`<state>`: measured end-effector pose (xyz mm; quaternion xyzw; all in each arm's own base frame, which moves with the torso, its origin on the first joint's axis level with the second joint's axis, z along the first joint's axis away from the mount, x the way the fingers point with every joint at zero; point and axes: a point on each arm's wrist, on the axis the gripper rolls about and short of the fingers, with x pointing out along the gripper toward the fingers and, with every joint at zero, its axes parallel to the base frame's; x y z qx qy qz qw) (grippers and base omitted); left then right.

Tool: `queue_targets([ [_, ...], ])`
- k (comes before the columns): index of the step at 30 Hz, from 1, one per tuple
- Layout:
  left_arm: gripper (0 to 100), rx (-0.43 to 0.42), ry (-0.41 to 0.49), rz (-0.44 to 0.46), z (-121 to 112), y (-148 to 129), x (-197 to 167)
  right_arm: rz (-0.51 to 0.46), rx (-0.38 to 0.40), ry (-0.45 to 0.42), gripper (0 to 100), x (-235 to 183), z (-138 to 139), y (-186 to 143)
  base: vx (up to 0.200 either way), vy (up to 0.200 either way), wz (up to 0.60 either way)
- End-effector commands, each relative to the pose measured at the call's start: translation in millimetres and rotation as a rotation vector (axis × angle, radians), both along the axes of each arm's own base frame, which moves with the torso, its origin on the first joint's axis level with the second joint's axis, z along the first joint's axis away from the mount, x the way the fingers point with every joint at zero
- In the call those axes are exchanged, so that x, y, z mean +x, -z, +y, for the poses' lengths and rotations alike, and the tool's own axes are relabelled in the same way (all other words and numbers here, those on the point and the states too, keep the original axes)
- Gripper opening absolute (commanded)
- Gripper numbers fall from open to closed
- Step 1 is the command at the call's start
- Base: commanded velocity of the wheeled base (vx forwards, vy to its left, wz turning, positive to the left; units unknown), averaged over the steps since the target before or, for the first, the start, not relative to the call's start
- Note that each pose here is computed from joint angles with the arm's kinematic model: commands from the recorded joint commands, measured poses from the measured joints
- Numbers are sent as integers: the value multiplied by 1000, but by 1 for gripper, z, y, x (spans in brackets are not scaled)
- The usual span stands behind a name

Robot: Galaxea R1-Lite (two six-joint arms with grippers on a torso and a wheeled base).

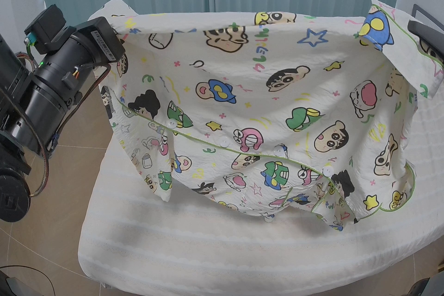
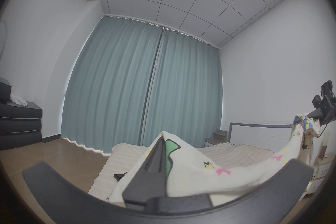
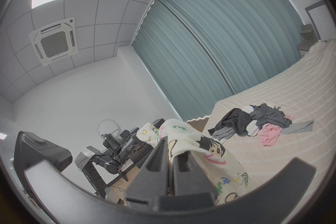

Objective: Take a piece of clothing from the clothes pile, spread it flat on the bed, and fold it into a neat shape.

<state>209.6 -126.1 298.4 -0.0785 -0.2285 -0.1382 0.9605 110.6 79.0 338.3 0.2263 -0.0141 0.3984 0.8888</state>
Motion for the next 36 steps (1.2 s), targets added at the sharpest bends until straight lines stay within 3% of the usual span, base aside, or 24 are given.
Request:
queue_targets([
  [1,0,-1,0,0,0,0,-1,-6,3,-6,0,-2,-1,-1,0,-200,0],
  [36,0,22,5,24,-3,7,1,11,0,8,0,-2,-3,4,0,-200,0],
])
